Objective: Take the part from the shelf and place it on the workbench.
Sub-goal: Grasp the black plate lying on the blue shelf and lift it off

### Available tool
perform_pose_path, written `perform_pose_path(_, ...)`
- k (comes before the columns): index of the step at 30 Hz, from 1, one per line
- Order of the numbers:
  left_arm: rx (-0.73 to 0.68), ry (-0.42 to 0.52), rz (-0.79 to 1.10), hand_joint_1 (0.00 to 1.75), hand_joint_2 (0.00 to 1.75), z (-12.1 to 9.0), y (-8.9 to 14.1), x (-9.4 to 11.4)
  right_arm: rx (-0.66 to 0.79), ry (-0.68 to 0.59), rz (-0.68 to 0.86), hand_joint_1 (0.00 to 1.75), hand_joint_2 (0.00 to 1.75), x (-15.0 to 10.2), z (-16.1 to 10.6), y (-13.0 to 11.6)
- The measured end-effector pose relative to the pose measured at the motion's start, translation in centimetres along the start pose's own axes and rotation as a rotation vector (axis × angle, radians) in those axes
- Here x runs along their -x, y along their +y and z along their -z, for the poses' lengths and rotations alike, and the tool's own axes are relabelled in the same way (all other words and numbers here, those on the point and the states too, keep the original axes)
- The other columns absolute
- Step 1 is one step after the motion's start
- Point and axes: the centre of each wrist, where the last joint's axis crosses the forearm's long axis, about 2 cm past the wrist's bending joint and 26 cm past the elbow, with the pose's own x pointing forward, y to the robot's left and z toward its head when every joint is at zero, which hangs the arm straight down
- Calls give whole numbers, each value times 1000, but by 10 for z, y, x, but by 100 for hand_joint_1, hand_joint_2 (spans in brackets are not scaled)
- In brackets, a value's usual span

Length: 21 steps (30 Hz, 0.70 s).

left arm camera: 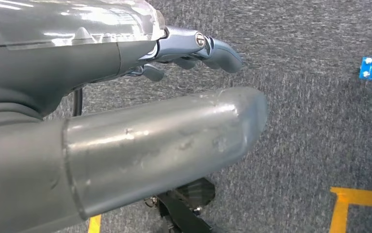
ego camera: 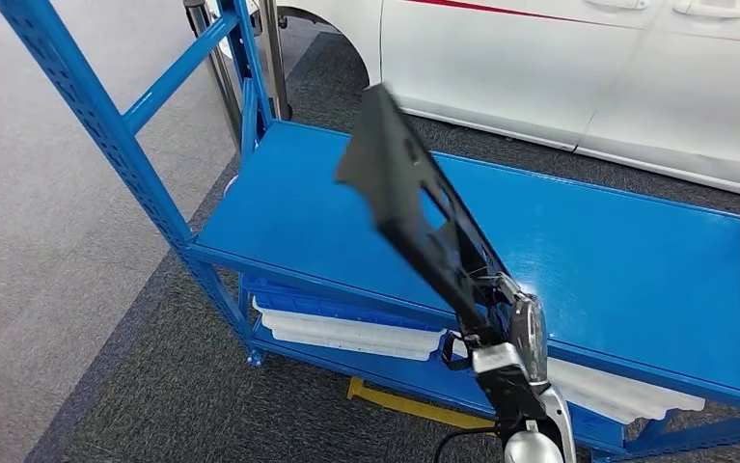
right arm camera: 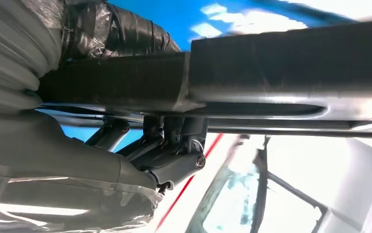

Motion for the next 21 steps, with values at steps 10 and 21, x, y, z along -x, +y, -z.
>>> perform_pose_path(10, -28, 54, -49, 0, 0, -4, -8, 4, 98, -55, 286, 175, 175, -40, -37, -19)
perform_pose_path(21, -38, 64, -88, 0, 0, -4, -13, 2, 109, 23, 381, 175, 175, -45, -64, -23)
